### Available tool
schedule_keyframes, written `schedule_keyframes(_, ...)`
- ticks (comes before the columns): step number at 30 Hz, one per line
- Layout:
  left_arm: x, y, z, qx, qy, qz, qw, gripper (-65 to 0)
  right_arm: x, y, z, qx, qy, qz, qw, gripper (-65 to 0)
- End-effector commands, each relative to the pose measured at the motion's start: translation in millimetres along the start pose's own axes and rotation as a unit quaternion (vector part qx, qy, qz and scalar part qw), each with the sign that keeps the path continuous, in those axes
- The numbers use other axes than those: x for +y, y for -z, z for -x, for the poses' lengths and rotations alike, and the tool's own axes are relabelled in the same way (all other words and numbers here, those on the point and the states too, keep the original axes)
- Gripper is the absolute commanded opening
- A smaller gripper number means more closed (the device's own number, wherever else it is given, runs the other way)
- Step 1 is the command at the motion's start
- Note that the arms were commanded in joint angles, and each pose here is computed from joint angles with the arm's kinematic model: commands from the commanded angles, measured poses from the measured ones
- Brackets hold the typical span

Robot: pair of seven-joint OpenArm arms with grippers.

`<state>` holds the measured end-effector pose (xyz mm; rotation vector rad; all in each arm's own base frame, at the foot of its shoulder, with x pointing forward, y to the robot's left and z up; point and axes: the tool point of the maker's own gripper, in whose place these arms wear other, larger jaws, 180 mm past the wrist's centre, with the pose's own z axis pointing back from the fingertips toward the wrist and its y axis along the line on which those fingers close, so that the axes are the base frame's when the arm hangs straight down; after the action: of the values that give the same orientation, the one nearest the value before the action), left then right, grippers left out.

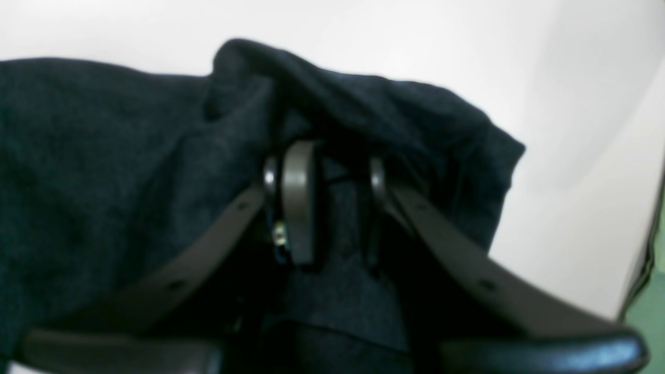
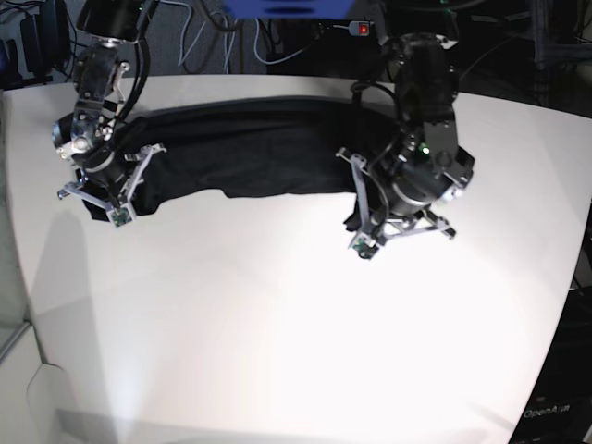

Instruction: Fold the T-shirt properly

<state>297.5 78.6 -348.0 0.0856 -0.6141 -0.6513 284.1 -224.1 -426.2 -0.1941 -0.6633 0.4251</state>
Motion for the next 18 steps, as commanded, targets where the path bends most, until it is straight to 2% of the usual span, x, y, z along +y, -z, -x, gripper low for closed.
schedule_keyframes(1,2.1,-3.8,-9.5,-0.015,0.009,-0.012,1.0,-65.0,-2.7,-1.0,3.2,0.012,-0.003,0.004,0.9999,-52.9)
schedule_keyframes(4,-1.8,-3.9,-12.2,-0.01,0.046,-0.032,0.998,-65.0,-2.7,-1.0,3.0,0.011,-0.003,0.004,0.9999,-52.9)
schedule_keyframes(9,-30.2,-4.7,-29.9,-0.032,0.102,-0.02,0.994,-65.0,-2.7,-1.0,2.4,0.009,-0.003,0.004,0.9999,-52.9)
schedule_keyframes(13,-47.7,-6.7,-46.7,-0.067,0.123,-0.005,0.99,-65.0,-3.0,-0.9,1.7,0.009,-0.003,0.004,0.9999,-52.9)
schedule_keyframes(18,-56.1,-7.2,-52.5,-0.075,0.134,0.004,0.988,-65.0,-3.0,-0.9,1.4,0.008,-0.003,0.004,1.0,-52.9)
